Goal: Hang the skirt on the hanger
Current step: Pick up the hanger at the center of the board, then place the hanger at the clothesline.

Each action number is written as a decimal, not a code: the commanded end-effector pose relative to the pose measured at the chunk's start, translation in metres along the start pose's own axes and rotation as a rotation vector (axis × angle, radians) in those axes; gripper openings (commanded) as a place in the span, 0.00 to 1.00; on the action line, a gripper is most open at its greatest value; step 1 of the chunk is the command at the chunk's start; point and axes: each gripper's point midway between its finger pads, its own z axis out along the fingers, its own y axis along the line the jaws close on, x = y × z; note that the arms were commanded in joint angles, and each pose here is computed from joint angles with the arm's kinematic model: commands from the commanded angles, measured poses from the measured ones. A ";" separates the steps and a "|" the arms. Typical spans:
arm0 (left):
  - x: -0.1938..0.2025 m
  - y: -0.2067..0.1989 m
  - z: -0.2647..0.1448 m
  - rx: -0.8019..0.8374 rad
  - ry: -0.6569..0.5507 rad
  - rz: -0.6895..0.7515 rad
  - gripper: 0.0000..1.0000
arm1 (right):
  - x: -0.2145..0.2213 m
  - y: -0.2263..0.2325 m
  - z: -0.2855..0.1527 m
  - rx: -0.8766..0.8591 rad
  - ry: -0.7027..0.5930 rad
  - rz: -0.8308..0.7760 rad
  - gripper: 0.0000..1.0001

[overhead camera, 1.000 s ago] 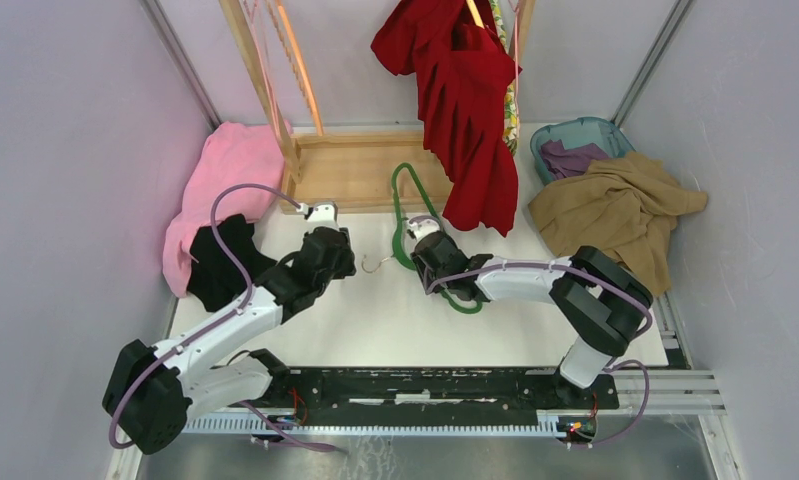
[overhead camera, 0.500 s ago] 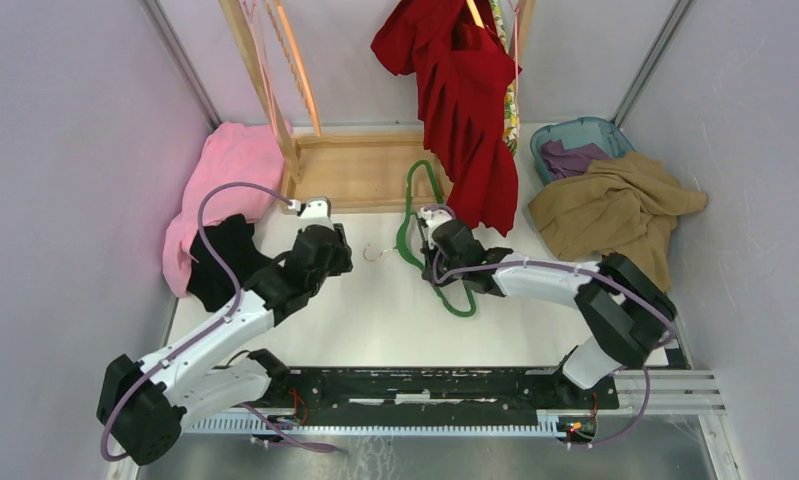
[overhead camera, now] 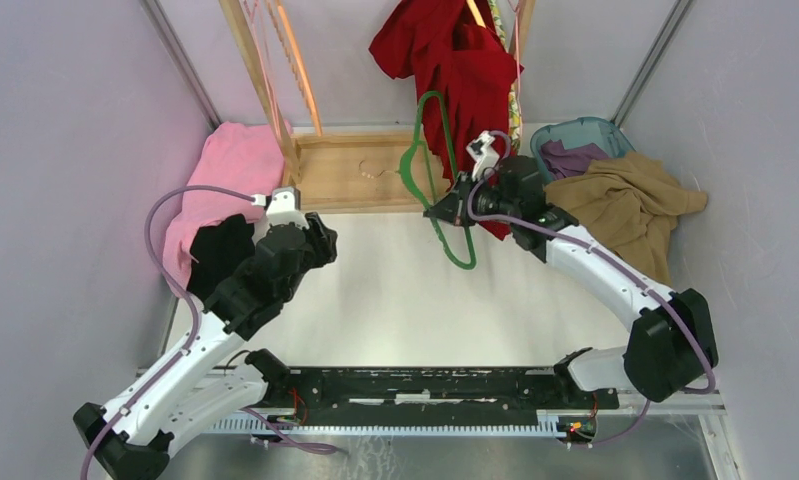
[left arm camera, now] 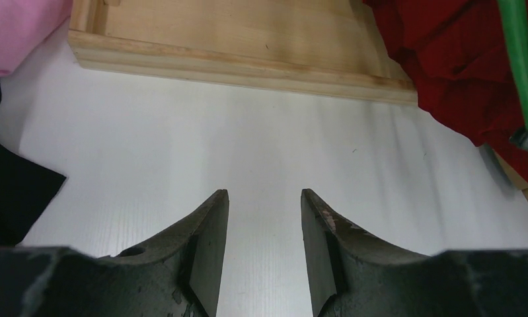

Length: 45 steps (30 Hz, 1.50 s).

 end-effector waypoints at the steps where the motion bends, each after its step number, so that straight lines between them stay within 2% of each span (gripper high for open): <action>1: -0.024 0.001 -0.015 -0.007 -0.056 -0.038 0.52 | -0.048 0.044 -0.022 -0.300 -0.073 0.149 0.01; 9: -0.027 0.003 -0.019 -0.013 -0.060 -0.041 0.52 | -0.134 0.115 -0.058 -0.693 -0.234 0.308 0.01; 13: -0.027 0.004 -0.020 -0.015 -0.060 -0.042 0.52 | -0.156 0.135 -0.069 -0.812 -0.295 0.380 0.01; 23: -0.028 0.007 -0.025 -0.018 -0.063 -0.046 0.52 | -0.177 0.178 -0.073 -0.925 -0.356 0.493 0.01; 31: -0.026 0.010 -0.027 -0.021 -0.064 -0.045 0.52 | -0.177 0.213 -0.074 -0.943 -0.359 0.500 0.01; 40: -0.027 0.011 -0.030 -0.016 -0.067 -0.042 0.52 | -0.202 0.241 -0.026 -1.072 -0.352 0.619 0.01; 45: -0.028 0.010 -0.030 -0.014 -0.066 -0.033 0.53 | -0.219 0.237 0.005 -1.058 -0.384 0.660 0.01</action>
